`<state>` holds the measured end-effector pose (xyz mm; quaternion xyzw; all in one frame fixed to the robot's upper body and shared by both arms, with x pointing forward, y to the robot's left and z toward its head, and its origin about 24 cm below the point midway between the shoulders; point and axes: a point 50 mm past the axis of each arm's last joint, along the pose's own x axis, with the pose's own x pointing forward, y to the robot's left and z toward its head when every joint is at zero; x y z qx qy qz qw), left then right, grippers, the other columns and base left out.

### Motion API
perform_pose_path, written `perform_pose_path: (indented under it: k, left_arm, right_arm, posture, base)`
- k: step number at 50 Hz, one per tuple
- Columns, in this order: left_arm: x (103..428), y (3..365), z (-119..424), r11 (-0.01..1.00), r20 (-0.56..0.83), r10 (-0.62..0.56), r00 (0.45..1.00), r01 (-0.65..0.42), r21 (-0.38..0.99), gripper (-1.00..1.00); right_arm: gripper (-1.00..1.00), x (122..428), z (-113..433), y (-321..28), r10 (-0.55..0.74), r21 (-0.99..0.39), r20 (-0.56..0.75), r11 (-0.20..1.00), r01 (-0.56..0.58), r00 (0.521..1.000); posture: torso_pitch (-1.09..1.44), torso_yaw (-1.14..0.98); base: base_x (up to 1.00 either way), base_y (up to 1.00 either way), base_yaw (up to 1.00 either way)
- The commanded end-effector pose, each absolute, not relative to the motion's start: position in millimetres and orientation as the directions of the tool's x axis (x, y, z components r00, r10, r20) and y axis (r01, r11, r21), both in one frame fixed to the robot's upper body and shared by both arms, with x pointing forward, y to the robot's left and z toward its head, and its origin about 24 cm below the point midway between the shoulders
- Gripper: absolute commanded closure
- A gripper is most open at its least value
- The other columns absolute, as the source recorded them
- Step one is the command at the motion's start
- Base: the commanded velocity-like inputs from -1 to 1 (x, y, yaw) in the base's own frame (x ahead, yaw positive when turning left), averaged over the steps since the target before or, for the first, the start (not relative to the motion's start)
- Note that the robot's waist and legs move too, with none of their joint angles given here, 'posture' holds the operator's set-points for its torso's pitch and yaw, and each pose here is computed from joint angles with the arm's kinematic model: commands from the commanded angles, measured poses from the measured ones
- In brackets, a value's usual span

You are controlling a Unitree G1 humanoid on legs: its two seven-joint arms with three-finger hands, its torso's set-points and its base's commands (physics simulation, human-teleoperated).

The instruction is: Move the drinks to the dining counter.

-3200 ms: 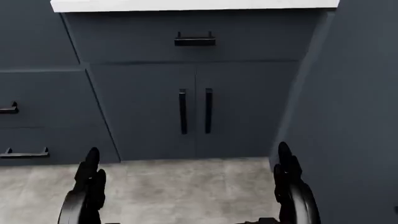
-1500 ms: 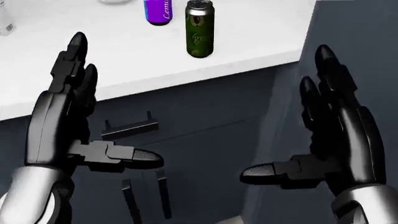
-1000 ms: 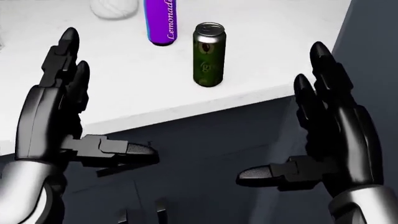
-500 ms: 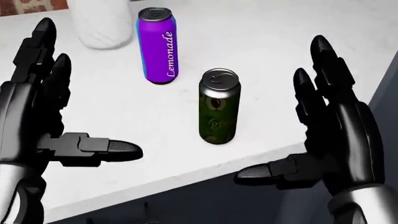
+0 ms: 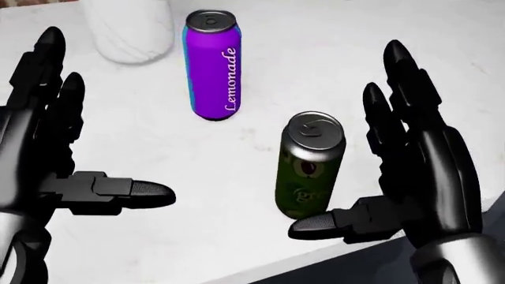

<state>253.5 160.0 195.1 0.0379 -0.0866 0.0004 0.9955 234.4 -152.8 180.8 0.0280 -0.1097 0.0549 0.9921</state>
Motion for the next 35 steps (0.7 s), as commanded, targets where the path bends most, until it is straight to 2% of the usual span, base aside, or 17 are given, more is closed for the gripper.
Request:
perform_pose_path:
  k: [1,28,30,31,32,35]
  left_arm:
    - [247.9,154.6,211.6,0.997,0.273,-0.037,0.961,0.016,0.079,-1.00]
    - [242.2,158.2,216.4,0.997,0.287,-0.035,0.957,0.014,0.075,-1.00]
    - [242.1,158.0,216.2,0.997,0.285,-0.035,0.958,0.014,0.076,-1.00]
    - [242.3,157.8,216.2,0.997,0.285,-0.036,0.958,0.015,0.077,-1.00]
    - [243.4,157.5,216.2,0.997,0.284,-0.037,0.958,0.016,0.077,-1.00]
    - [243.3,156.6,218.5,0.997,0.286,-0.039,0.957,0.017,0.078,-1.00]
  right_arm:
    - [-1.00,229.8,195.0,-157.2,0.082,0.031,0.309,0.995,-0.096,0.947]
    - [-1.00,250.9,184.9,-113.2,0.179,-0.049,0.236,0.984,-0.173,0.955]
    - [-0.56,251.4,183.8,-113.1,0.181,-0.047,0.236,0.983,-0.175,0.955]
    - [-0.44,250.9,183.9,-113.0,0.182,-0.048,0.236,0.983,-0.175,0.955]
    - [-0.19,251.2,183.8,-113.2,0.183,-0.047,0.236,0.983,-0.177,0.954]
    - [0.13,249.5,185.8,-113.5,0.184,-0.049,0.239,0.983,-0.177,0.953]
  posture:
    - [0.00,0.00]
    - [0.00,0.00]
    - [0.00,0.00]
    - [0.00,0.00]
    - [0.00,0.00]
    - [0.00,0.00]
  base:
    - [0.00,0.00,0.00]
    - [0.00,0.00,0.00]
    - [0.00,0.00,0.00]
    - [0.00,0.00,0.00]
    - [0.00,0.00,0.00]
    - [0.00,0.00,0.00]
